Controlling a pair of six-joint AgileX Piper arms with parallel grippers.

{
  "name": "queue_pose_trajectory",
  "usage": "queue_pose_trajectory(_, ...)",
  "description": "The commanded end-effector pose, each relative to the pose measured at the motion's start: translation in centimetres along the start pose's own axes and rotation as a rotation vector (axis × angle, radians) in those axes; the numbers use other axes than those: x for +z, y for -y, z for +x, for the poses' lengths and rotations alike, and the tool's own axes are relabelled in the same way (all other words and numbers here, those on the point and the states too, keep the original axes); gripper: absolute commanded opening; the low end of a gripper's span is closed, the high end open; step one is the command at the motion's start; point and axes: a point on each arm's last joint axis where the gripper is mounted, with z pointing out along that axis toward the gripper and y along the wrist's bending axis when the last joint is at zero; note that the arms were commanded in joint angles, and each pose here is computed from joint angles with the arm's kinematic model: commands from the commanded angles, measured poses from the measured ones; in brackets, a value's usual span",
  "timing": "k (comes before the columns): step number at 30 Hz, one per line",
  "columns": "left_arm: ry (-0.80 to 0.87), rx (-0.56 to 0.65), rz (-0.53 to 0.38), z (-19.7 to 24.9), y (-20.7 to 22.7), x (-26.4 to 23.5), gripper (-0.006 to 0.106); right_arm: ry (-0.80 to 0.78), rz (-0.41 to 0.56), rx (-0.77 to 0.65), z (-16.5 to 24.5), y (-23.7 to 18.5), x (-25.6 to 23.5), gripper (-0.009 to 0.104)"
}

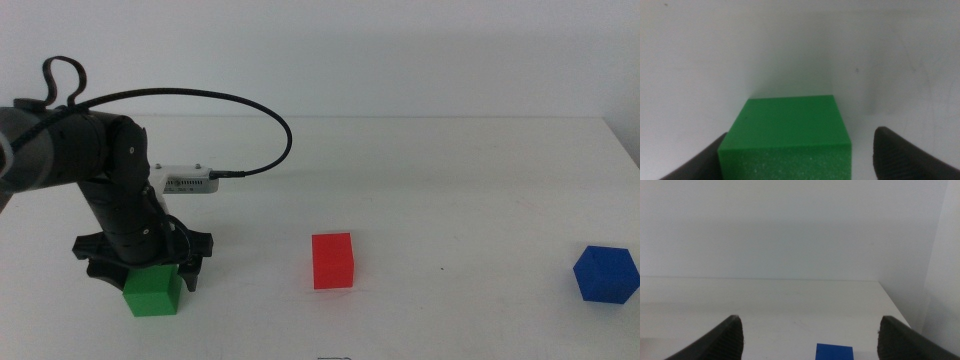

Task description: Stack red cubes first, then green, then blue cubes in a specific spot.

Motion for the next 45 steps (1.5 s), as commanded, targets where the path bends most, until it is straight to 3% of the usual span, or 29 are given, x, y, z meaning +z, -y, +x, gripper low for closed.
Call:
queue_pose_trajectory(1,0.057,-0.003,0.022,-0.4,0.2,-1.5,0.086,0.114,-0.005,-0.014,-1.5,0.0,-0.3,0.094)
queue_pose_trajectory(6,0.047,-0.004,0.02,-0.3,0.2,-1.5,0.068,0.114,-0.005,-0.014,-1.5,0.0,-0.3,0.094)
queue_pose_trajectory(10,0.029,-0.003,0.016,-0.1,0.1,-1.4,0.043,0.114,-0.005,-0.014,-1.5,0.0,-0.3,0.094)
queue_pose_trajectory(13,0.05,-0.008,0.02,-0.1,0.1,-2.1,0.015,0.114,-0.005,-0.014,-1.5,0.0,-0.3,0.094)
queue_pose_trajectory(15,0.072,-0.03,0.028,0.1,0.3,-3.0,0.008,0.114,-0.005,-0.014,-1.5,0.0,-0.3,0.094)
queue_pose_trajectory(22,0.127,-0.032,0.028,0.3,1.8,-6.5,0.004,0.114,-0.005,-0.014,-1.5,0.0,-0.3,0.094)
queue_pose_trajectory(34,0.235,0.014,0.083,-0.3,8.6,-13.0,0.004,0.114,-0.005,-0.014,-1.5,0.0,-0.3,0.094)
queue_pose_trajectory(45,0.202,0.134,0.087,-0.7,15.9,-12.7,0.005,0.114,-0.005,-0.014,-1.5,0.0,-0.3,0.094)
